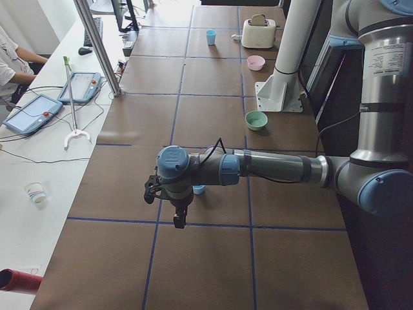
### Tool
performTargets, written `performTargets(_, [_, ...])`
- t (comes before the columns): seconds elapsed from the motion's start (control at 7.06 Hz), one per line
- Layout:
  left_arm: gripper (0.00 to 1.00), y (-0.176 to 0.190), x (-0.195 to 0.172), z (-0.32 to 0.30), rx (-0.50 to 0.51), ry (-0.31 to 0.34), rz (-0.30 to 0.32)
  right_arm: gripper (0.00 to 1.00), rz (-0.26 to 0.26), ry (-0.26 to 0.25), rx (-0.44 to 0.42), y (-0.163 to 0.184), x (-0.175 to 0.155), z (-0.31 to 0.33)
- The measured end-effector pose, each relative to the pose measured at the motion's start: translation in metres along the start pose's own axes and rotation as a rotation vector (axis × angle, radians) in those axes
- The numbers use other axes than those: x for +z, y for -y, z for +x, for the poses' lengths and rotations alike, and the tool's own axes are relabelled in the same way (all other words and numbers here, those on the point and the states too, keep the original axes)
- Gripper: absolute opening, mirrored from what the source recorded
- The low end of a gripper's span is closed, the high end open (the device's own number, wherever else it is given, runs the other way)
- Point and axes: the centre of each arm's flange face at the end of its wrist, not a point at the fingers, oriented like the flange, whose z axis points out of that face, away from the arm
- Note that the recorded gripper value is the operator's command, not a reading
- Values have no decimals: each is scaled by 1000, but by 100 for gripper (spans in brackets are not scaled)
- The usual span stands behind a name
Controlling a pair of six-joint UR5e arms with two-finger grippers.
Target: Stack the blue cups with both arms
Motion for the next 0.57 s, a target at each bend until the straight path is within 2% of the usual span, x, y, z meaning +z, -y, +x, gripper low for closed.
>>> performTargets(0.57, [100,-4,-1,2,56,-1,41,100,-11,-3,8,-7,5,3])
